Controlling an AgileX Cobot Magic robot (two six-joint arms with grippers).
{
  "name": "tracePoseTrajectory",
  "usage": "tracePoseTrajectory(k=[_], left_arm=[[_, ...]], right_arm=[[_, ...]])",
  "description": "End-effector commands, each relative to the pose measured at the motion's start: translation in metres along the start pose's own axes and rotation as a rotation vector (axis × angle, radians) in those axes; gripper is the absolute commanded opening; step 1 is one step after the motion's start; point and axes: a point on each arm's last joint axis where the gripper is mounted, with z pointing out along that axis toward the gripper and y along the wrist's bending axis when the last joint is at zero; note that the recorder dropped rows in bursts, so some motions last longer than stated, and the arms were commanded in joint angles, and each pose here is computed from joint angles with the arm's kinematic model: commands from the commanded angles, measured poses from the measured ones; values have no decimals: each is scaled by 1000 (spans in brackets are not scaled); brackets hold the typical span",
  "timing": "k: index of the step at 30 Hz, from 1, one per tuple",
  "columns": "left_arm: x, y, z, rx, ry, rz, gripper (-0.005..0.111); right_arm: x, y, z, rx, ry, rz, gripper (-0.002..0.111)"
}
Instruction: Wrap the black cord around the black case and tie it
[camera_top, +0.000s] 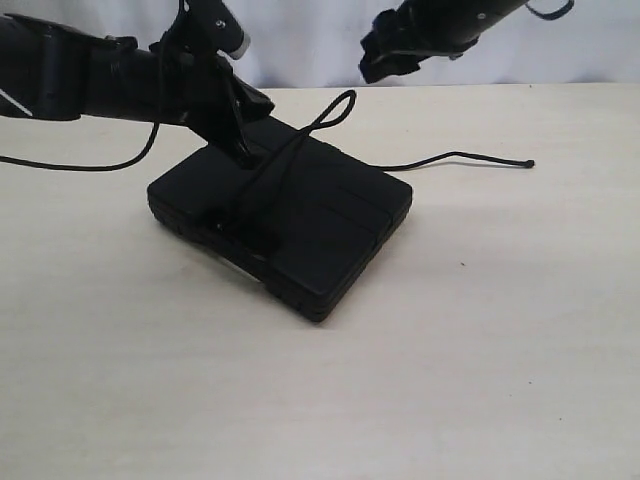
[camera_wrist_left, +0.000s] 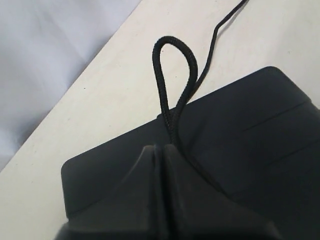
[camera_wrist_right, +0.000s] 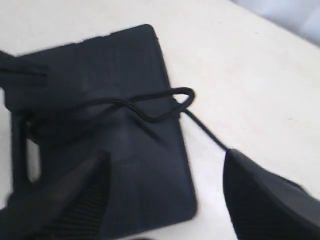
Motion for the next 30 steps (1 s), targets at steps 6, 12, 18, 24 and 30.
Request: tracePoseTrajectory(k=[6, 12, 18, 24, 30], left_arm=[[2, 2, -2, -5, 48, 178, 0], [5, 11, -3, -102, 99, 180, 0], [7, 17, -4, -159, 129, 181, 0], [8, 19, -4, -179, 140, 181, 0], [8, 18, -4, -177, 139, 181, 0]], right_arm=[[24, -2, 26, -14, 173, -730, 61], [31, 24, 49, -21, 136, -1040, 61], [28, 43, 71, 197, -15, -1248, 58], [38, 44, 96, 304, -75, -1393, 58], [38, 41, 122, 403, -156, -1422, 58]])
